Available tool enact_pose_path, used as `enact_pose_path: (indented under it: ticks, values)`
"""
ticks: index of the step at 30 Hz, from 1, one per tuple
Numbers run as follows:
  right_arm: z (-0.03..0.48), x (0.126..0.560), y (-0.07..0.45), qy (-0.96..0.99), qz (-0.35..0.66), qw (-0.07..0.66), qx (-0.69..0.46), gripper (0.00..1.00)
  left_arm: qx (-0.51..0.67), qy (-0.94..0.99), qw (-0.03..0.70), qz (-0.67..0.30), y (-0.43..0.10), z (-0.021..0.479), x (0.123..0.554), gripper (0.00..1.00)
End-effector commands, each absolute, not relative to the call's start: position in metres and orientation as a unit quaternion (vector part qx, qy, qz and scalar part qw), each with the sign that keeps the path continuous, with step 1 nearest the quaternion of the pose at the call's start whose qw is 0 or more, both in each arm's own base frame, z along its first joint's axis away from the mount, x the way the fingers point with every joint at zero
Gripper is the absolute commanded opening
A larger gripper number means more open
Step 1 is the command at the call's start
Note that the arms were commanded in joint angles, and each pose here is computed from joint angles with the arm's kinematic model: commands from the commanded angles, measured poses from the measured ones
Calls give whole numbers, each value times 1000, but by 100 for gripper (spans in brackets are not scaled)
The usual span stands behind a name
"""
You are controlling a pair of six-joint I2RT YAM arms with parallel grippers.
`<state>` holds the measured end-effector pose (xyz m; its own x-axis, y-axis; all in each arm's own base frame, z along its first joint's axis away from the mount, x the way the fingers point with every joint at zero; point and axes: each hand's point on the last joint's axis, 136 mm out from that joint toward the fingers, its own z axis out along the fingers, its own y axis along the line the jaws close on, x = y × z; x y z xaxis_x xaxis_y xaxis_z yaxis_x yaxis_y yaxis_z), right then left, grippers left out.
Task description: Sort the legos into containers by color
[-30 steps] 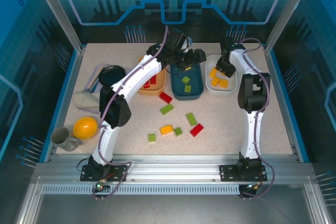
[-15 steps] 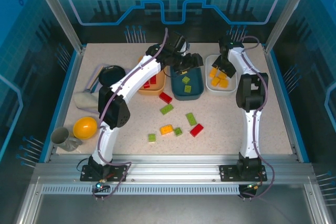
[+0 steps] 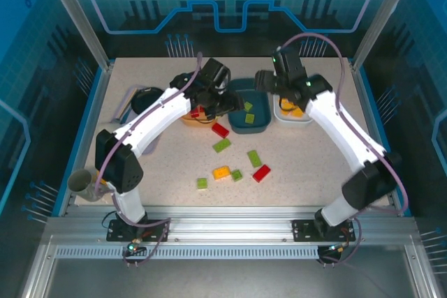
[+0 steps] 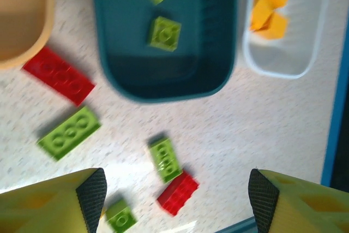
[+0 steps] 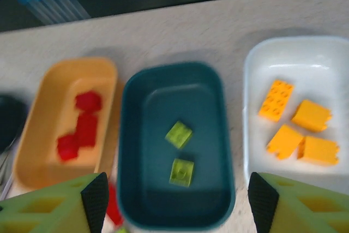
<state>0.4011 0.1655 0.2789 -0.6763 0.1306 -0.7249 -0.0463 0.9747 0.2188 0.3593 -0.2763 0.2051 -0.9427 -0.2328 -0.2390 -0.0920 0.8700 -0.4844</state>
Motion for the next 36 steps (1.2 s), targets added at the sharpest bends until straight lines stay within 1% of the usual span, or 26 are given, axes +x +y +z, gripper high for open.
enact_pose_path:
  ticks: [1,3,7,10,13,19,28,32,36]
  values:
    - [262,363,195,893,176,402,-95,71,-57,967,139,-206,-258,188,339,72]
    - [249,322,207,885,212,385,-151,71,-36,972,129,-194,-252,175,328,71]
    - [216,265,215,879,254,343,-211,72,19,977,115,-176,-244,149,314,70]
    - [192,238,212,885,266,316,-216,72,71,980,104,-154,-240,129,309,70]
    - [176,223,214,885,278,301,-222,73,115,982,86,-125,-236,105,310,71]
    - [155,213,221,888,292,270,-230,74,155,981,79,-86,-236,71,325,74]
    - [153,215,224,891,292,260,-232,74,157,983,74,-57,-239,39,345,76]
    - [153,216,223,892,288,260,-230,74,167,982,63,-64,-247,26,341,72]
    - [151,217,222,895,283,259,-230,74,178,980,58,-61,-253,20,335,65]
